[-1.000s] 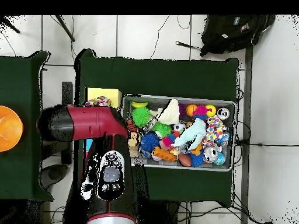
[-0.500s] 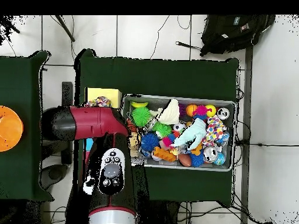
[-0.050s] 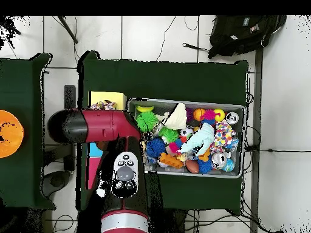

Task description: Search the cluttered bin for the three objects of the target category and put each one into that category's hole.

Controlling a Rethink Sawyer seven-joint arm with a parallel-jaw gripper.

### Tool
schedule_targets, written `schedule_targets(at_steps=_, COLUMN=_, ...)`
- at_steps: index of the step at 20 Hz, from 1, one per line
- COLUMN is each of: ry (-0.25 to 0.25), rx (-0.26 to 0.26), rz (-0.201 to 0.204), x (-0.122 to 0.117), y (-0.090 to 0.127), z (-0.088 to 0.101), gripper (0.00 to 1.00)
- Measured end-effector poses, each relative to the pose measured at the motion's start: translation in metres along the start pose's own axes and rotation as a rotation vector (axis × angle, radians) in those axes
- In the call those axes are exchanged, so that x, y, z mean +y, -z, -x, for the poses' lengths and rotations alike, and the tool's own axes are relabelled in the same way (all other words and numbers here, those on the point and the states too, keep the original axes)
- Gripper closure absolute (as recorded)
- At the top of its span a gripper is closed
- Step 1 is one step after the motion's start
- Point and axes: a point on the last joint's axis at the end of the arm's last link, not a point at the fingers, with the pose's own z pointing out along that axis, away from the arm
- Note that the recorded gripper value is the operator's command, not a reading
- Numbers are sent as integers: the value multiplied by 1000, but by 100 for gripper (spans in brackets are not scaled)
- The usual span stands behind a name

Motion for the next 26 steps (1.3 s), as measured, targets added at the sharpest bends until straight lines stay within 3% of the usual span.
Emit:
schedule_targets(at_steps=10, ry=-60, rx=-34, rz=-15, x=-49, y=7, z=19, gripper=100)
schedule_targets(at_steps=17, ry=-80, rx=-67, rz=-25, x=-71, y=8, z=38, gripper=100)
schedule_targets(at_steps=26, ry=-72, rx=-73, rz=-27, x=-69, y=0, z=45, gripper=100)
